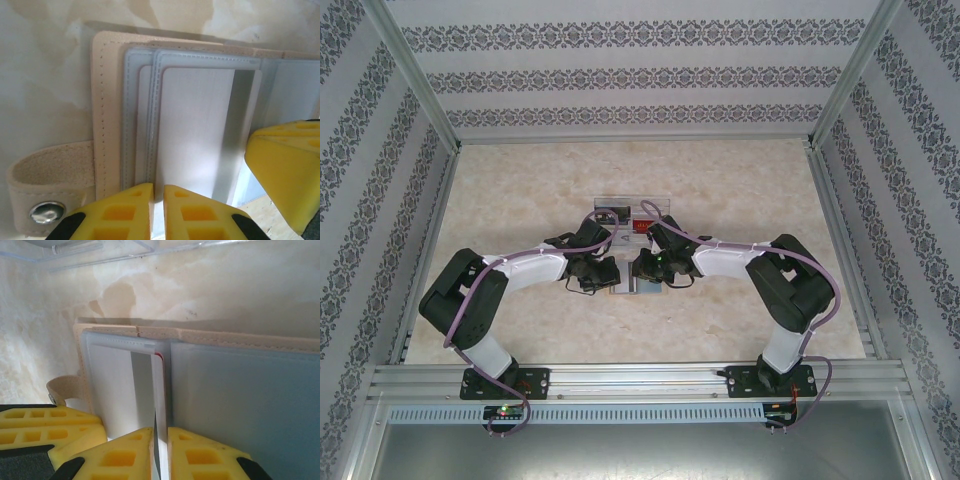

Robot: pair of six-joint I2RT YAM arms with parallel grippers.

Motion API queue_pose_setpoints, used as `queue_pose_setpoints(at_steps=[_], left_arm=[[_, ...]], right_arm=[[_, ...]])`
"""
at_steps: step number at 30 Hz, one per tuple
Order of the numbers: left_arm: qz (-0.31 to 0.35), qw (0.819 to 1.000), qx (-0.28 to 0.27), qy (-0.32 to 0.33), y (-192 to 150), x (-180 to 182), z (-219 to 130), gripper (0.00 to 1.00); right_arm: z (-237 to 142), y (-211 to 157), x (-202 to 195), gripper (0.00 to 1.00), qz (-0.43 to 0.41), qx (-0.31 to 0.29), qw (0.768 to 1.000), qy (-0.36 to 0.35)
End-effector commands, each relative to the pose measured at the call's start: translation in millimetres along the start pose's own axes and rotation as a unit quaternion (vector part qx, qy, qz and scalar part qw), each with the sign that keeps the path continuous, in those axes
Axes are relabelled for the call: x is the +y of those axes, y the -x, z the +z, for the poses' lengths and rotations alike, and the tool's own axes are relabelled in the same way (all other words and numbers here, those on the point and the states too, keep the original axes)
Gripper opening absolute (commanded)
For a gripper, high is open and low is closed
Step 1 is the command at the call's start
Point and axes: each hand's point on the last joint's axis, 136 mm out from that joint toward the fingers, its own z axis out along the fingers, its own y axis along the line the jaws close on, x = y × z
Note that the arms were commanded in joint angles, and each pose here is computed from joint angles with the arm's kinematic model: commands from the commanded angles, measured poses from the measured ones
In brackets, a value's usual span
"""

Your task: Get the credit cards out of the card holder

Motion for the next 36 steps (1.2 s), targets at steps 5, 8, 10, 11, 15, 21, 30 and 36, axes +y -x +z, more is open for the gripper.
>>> queue_pose_setpoints(at_steps=[5,8,10,11,15,21,30,36], left_arm=[[-0.012,1.000,0.009,0.003,-4,7,5,0.15],[-0.013,1.000,0.009,0.003,-5,8,5,0.14],[-0.014,1.000,0.010,0.004,-5,8,6,0.14],[-0.014,1.000,0.010,0.005,-6,9,6,0.11],[-0.019,0.999,0.013,0.022,-8,16,5,0.05],[-0.029,0.998,0.018,0.058,-13,31,7,0.00],[-0.027,0.998,0.018,0.050,-12,27,5,0.00],[-0.027,0.998,0.018,0.045,-10,25,6,0.00]], right_arm=[[7,-11,0,0.15,0.008,0.022,1.000,0.009],[7,-12,1,0.09,0.007,0.023,1.000,0.012],[7,-12,1,0.03,0.007,0.023,1.000,0.013],[6,-12,0,0.01,0.009,0.022,1.000,0.012],[2,-11,-2,0.00,0.011,0.015,1.000,0.010],[-9,-8,-12,0.00,0.018,0.005,1.000,0.003],[-15,-9,-16,0.00,0.017,0.005,1.000,0.013],[-14,-6,9,0.10,-0.011,0.001,0.999,0.040]])
